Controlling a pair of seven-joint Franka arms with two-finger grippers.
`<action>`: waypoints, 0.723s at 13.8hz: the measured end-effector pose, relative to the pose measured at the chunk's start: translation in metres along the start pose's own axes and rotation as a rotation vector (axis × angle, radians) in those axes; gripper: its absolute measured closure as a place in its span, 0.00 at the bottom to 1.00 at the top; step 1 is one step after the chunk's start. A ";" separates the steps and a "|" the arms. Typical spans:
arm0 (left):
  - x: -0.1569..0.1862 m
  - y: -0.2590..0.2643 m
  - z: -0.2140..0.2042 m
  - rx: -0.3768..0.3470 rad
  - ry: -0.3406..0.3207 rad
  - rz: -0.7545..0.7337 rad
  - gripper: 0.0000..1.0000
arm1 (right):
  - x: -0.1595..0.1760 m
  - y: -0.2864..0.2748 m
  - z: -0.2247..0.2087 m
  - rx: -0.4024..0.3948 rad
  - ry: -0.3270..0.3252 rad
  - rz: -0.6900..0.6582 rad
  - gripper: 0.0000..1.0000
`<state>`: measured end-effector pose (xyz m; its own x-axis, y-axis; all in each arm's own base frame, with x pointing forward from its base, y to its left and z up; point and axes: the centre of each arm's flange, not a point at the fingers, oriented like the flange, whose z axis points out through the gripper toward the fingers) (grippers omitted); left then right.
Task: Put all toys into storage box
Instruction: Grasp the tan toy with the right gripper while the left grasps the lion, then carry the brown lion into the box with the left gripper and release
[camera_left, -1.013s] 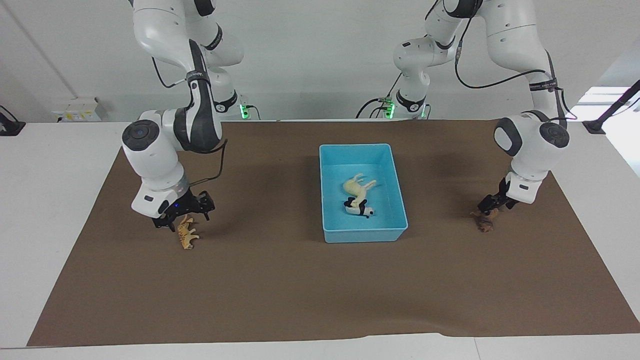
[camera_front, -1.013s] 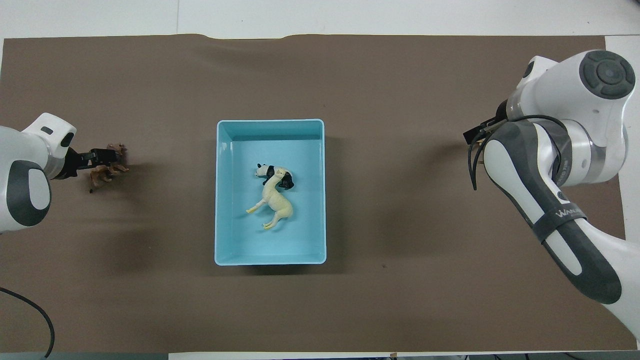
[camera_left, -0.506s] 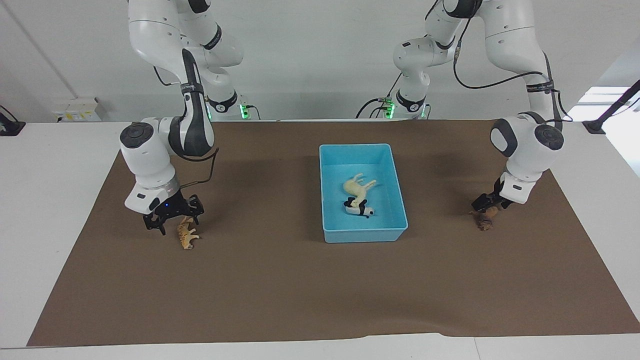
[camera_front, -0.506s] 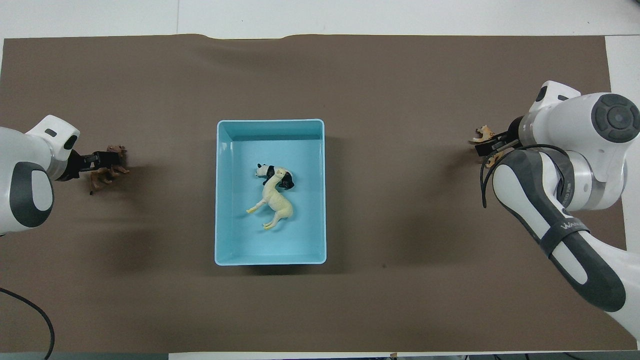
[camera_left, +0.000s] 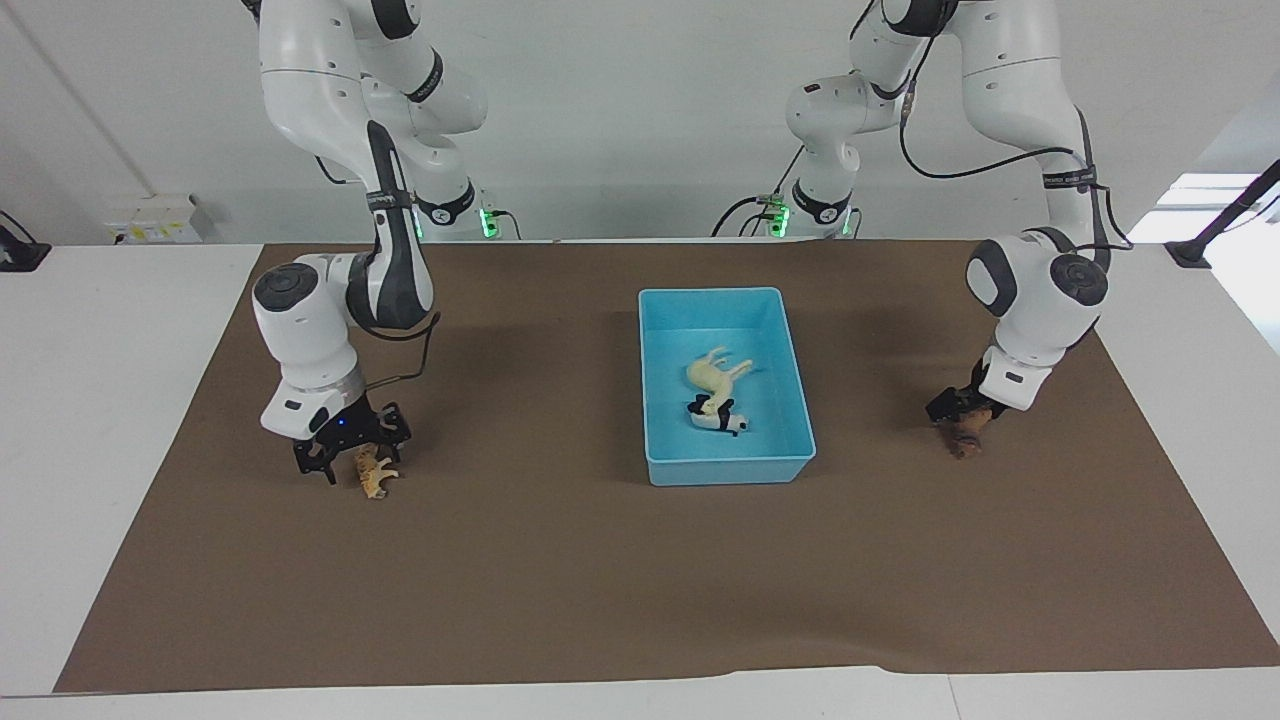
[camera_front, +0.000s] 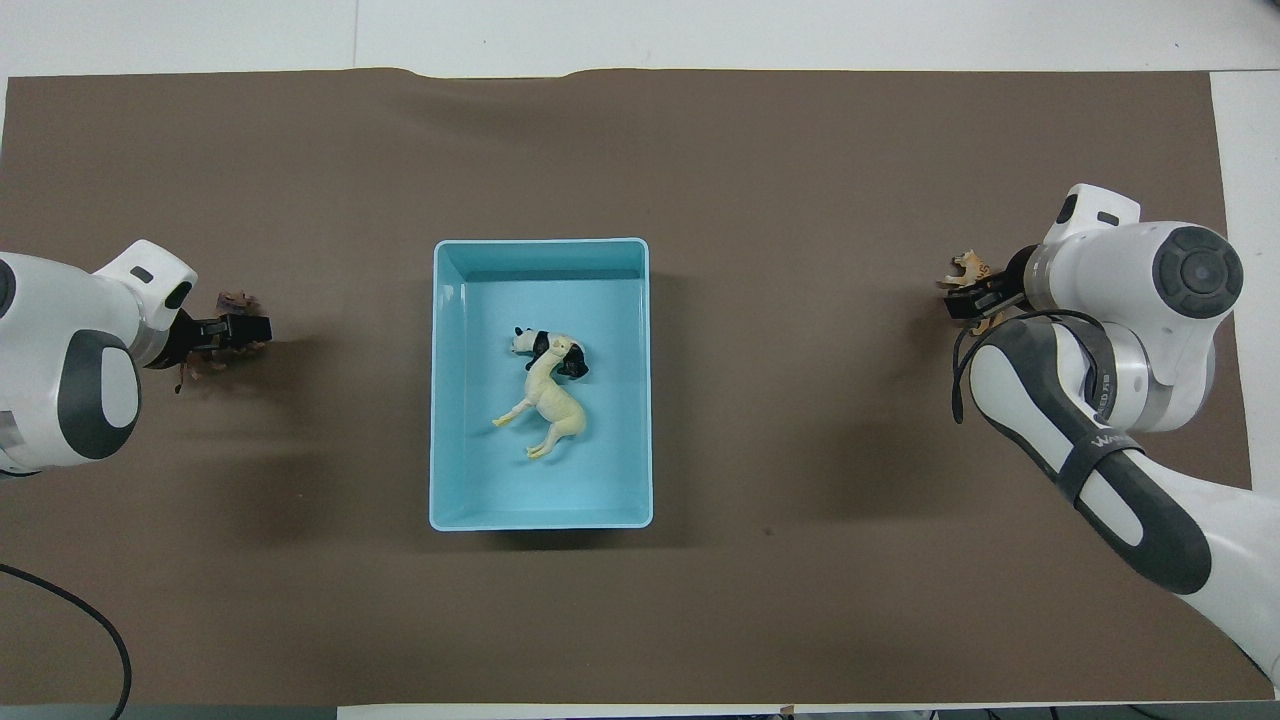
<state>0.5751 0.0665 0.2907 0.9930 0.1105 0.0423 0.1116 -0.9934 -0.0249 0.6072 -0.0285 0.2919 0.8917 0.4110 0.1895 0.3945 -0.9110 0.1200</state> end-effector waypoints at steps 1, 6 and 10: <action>0.000 0.001 0.000 0.000 0.000 0.001 0.10 | -0.003 0.004 0.005 -0.003 0.002 0.006 0.00; 0.000 0.005 -0.003 0.000 0.001 -0.060 0.29 | -0.003 0.002 0.011 0.003 0.001 0.000 0.37; 0.001 0.007 -0.010 -0.002 -0.005 -0.088 0.31 | 0.005 0.001 0.005 0.008 -0.010 -0.008 0.67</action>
<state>0.5763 0.0591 0.3006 0.9796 0.1973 0.0389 0.1982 -0.9800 -0.0190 0.6132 -0.0279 0.2885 0.8906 0.4183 0.1787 0.4037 -0.9079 0.1132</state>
